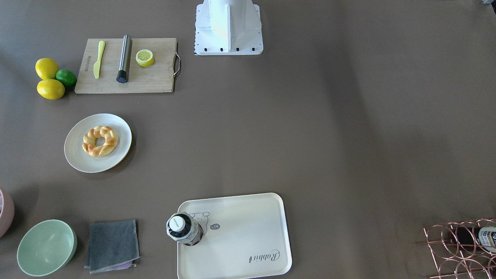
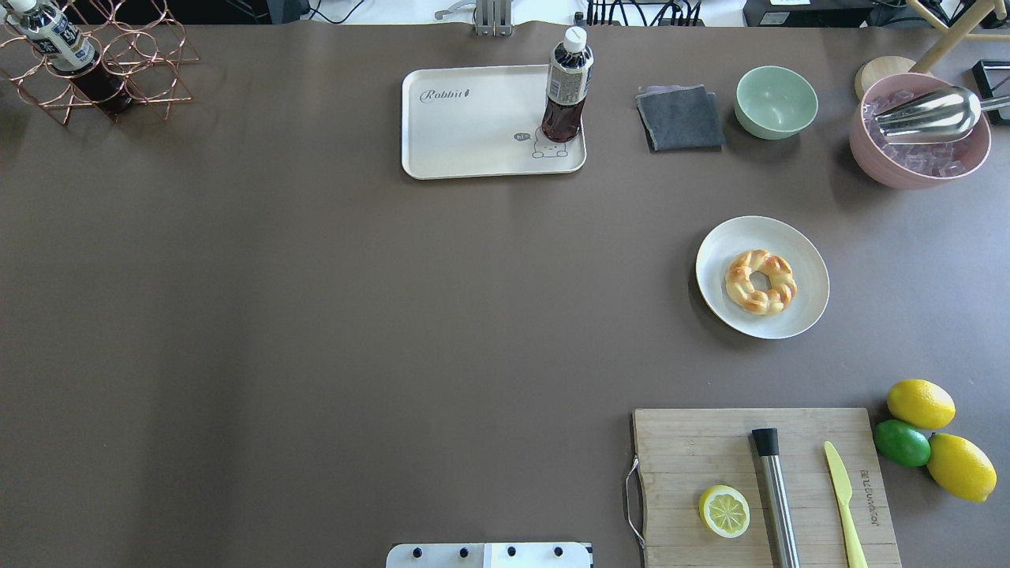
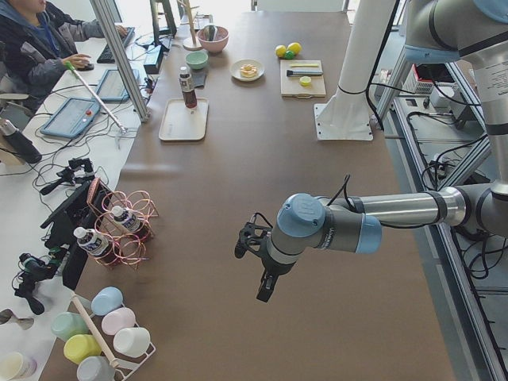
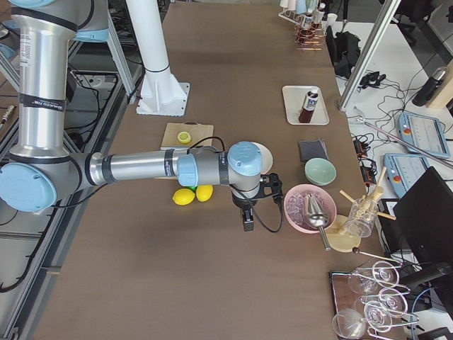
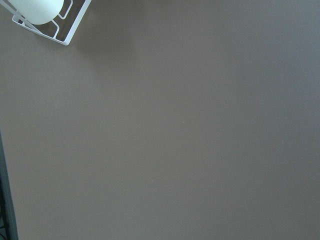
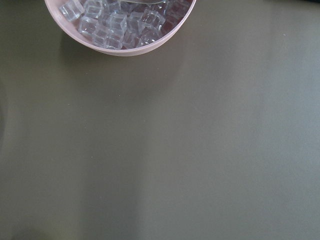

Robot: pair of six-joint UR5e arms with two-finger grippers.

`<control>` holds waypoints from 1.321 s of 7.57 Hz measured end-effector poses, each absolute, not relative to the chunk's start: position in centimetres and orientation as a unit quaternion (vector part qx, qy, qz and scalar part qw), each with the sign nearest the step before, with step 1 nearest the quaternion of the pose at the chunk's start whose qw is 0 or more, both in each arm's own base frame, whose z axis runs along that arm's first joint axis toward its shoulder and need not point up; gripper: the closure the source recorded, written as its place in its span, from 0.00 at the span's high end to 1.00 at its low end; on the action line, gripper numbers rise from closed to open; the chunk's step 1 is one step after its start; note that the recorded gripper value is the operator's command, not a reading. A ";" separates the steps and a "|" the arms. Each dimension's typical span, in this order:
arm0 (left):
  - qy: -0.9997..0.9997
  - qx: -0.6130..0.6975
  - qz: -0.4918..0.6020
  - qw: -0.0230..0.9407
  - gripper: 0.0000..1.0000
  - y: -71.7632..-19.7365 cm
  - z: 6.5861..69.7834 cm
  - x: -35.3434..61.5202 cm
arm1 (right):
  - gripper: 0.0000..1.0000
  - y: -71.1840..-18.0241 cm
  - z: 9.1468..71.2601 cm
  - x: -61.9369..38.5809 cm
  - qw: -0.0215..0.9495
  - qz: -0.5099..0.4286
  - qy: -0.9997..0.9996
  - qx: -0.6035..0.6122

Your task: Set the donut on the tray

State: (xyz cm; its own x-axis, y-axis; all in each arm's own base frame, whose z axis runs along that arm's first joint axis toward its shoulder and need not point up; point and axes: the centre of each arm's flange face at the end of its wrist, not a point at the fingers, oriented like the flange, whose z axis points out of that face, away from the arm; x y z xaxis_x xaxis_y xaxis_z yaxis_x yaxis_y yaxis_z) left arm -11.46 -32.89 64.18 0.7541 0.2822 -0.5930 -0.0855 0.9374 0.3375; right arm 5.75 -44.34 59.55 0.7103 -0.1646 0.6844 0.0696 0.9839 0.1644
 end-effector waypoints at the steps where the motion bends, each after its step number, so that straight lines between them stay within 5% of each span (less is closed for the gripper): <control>1: 0.336 0.146 0.099 0.925 0.98 -32.9 64.2 -11.5 | 1.00 -44.2 59.6 5.8 0.923 -0.063 -0.376 0.062; 10: 0.342 0.136 0.093 0.925 0.97 -32.2 64.8 -11.3 | 1.00 -42.6 60.0 6.4 0.924 -0.053 -0.375 0.059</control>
State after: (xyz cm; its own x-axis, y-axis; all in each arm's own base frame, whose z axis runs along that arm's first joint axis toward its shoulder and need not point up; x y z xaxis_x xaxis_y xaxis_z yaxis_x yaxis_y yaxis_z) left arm -11.32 -32.17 64.77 0.7491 0.2659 -0.6068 -0.0794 0.9454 0.3162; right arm 6.35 -42.63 59.96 0.7132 -0.1425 0.6863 0.0536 0.9873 0.1492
